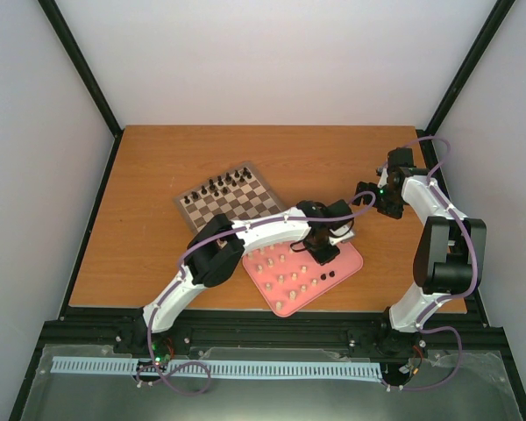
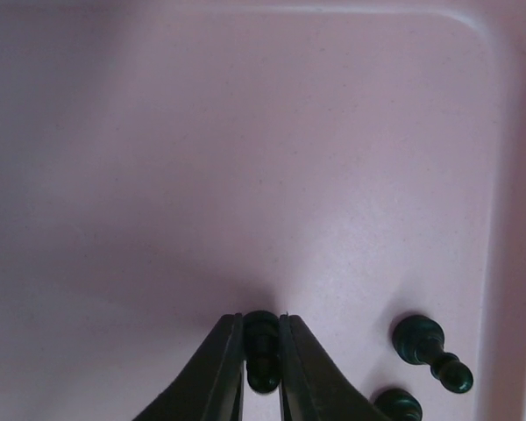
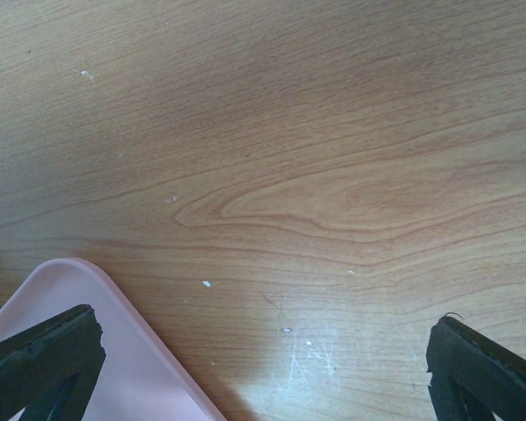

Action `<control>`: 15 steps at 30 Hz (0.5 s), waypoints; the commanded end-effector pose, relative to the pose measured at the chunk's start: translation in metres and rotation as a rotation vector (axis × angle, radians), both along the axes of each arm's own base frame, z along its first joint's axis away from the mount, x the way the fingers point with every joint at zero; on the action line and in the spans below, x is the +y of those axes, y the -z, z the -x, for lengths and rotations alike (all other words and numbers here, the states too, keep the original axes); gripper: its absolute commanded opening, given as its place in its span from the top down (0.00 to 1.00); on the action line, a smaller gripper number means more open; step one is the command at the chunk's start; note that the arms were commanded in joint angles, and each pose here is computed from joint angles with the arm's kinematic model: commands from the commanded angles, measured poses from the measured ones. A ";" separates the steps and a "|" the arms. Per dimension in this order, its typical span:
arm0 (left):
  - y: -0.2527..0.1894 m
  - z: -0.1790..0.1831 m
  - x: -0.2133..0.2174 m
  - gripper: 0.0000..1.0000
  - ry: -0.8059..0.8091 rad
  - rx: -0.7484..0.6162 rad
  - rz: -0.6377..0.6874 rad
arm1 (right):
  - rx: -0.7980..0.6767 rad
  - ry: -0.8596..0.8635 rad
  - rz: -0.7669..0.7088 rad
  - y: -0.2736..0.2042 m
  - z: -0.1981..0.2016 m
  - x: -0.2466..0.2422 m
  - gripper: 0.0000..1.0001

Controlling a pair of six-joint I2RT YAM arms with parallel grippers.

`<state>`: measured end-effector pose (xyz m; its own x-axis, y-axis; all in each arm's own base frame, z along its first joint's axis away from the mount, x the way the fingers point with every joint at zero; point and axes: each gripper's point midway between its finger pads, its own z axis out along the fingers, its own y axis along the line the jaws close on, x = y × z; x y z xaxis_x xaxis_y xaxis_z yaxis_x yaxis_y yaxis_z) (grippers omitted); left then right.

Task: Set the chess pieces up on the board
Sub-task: Pick up the chess piece from the storage box.

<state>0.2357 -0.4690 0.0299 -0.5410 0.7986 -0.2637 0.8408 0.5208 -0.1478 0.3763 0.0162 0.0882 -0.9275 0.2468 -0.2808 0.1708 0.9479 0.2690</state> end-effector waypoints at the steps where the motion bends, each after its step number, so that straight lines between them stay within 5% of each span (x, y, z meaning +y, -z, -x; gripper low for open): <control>1: 0.009 0.005 -0.002 0.88 0.013 -0.006 -0.015 | -0.009 -0.014 -0.002 0.000 -0.001 0.003 0.00; 10: 0.001 -0.002 0.004 0.97 0.011 -0.045 -0.032 | -0.003 -0.012 -0.001 0.002 -0.001 0.003 0.00; 15: -0.044 -0.031 0.018 0.97 -0.039 -0.131 -0.022 | -0.010 -0.011 0.013 -0.001 -0.001 0.001 0.00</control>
